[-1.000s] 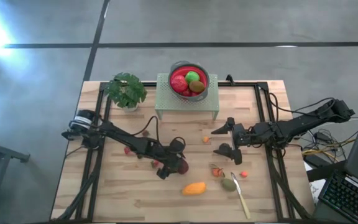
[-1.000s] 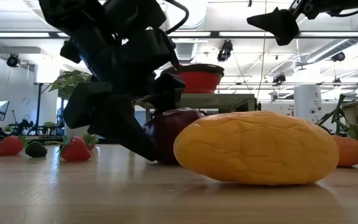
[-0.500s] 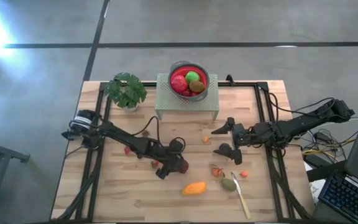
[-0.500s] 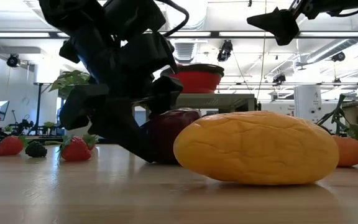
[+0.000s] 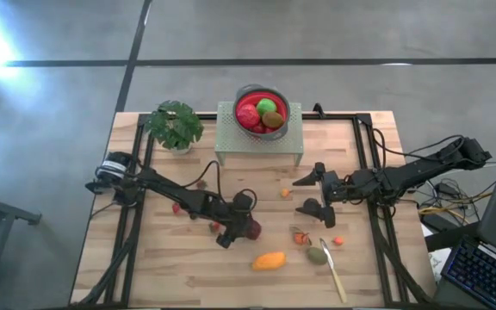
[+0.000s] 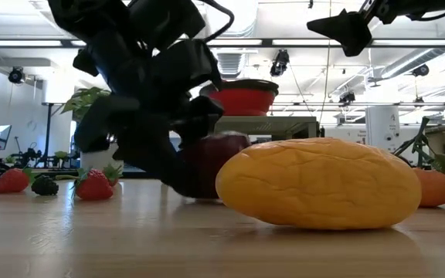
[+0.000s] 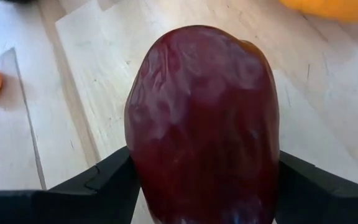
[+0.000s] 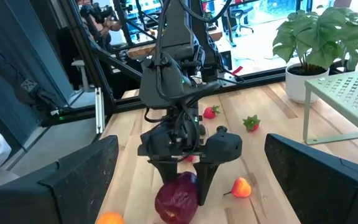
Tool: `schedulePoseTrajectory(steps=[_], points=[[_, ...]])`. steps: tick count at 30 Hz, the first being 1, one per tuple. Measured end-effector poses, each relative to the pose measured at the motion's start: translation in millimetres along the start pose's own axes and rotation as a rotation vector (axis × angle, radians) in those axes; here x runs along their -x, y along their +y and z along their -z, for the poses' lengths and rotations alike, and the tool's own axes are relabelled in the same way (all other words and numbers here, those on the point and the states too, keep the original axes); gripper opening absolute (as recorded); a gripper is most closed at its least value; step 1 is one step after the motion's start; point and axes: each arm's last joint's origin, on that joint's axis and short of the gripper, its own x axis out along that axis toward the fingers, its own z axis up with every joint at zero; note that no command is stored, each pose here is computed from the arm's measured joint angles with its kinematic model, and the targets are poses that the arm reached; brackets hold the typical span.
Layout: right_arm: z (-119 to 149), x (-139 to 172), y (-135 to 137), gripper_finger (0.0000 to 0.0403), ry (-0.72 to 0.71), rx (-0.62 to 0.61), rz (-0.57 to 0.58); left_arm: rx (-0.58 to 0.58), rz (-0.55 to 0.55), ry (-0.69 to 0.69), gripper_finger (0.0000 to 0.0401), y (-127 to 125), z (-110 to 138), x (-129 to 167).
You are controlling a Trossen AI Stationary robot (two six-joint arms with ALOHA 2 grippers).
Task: Pick & Place Fruit
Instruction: Put the malay apple into the red strainer bowl on the shelf
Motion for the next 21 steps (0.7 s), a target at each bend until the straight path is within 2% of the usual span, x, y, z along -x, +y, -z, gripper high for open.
schedulePoseTrajectory(steps=[5, 10, 21], points=[[0.1, 0.0, -0.1, 0.0400, 0.001, 0.000, 0.001, 0.129, -0.013, -0.011, 0.0285, 8.3, -6.5, 17.2], [0.3, -0.1, -0.2, 0.0400, 0.002, 0.000, 0.001, 0.194, -0.039, -0.026, 0.0285, 19.2, -18.4, 49.1], [0.4, -0.1, -0.2, 0.0400, 0.003, 0.000, 0.002, 0.255, -0.105, -0.173, 0.0285, 27.3, -34.6, 100.9]])
